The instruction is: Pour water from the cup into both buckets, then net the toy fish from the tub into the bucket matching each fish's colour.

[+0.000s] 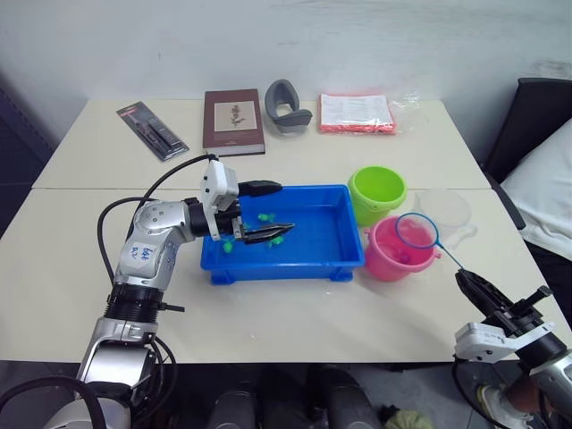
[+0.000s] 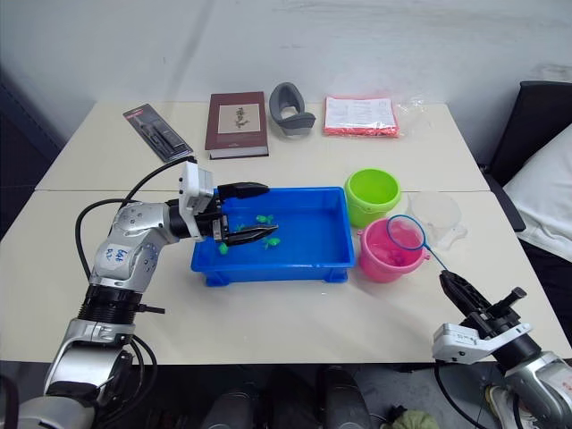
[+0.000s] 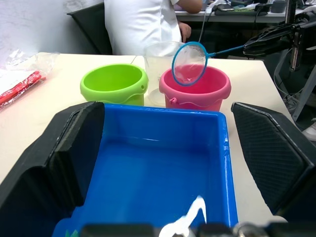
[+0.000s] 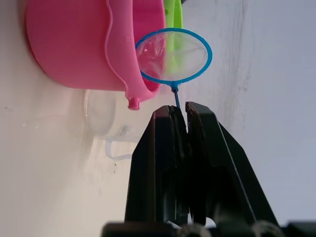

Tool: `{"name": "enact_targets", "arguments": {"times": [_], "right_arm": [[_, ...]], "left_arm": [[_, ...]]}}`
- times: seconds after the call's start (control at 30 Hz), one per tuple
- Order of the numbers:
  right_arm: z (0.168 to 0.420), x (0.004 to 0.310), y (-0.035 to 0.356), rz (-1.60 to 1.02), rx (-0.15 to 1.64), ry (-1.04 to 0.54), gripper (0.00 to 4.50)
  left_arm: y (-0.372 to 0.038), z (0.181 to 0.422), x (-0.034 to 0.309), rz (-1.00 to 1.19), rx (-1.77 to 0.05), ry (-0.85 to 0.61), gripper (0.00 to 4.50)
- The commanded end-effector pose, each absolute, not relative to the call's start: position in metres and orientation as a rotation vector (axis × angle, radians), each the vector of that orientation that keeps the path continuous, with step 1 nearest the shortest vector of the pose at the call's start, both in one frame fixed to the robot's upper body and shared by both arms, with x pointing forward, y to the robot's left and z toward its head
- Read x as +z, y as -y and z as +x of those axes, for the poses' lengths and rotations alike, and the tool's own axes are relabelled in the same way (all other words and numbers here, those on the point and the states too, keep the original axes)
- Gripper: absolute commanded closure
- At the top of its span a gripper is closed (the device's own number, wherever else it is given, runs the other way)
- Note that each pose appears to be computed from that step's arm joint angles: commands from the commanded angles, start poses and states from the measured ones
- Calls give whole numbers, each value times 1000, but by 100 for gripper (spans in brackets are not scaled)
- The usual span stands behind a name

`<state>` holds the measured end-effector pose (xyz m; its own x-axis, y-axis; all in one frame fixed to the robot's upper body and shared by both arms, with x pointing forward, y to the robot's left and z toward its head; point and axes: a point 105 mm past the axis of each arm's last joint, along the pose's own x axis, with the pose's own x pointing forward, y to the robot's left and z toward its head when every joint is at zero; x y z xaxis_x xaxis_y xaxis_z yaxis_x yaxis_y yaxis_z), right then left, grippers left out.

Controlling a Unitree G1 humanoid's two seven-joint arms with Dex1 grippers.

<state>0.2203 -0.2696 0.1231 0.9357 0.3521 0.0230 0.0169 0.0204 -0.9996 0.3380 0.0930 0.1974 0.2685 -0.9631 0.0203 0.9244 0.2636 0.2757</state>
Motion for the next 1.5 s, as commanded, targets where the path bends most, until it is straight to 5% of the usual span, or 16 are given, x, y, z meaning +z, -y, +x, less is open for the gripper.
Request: {"name": "enact_targets", "arguments": {"times": [0.03,0.13,0.3,0.5,0.8,1.5], "right_arm": [[221,150,264,-1491,200,399,450],[223,180,255,-1421,206,473,450],[232,205,216,-1277,476,469,450],[269,244,167,-1107,602,485,450],[323,220,120,-951,772,209,450],[343,147,86,-1105,952,79,450]], "left_arm": [[-98,335,205,244,-1277,234,7],[-113,332,202,264,-1259,216,7],[-147,330,195,301,-1182,169,7],[-204,325,203,339,-999,121,7],[-259,307,181,318,-832,19,7],[-241,300,180,345,-867,2,7]]}}
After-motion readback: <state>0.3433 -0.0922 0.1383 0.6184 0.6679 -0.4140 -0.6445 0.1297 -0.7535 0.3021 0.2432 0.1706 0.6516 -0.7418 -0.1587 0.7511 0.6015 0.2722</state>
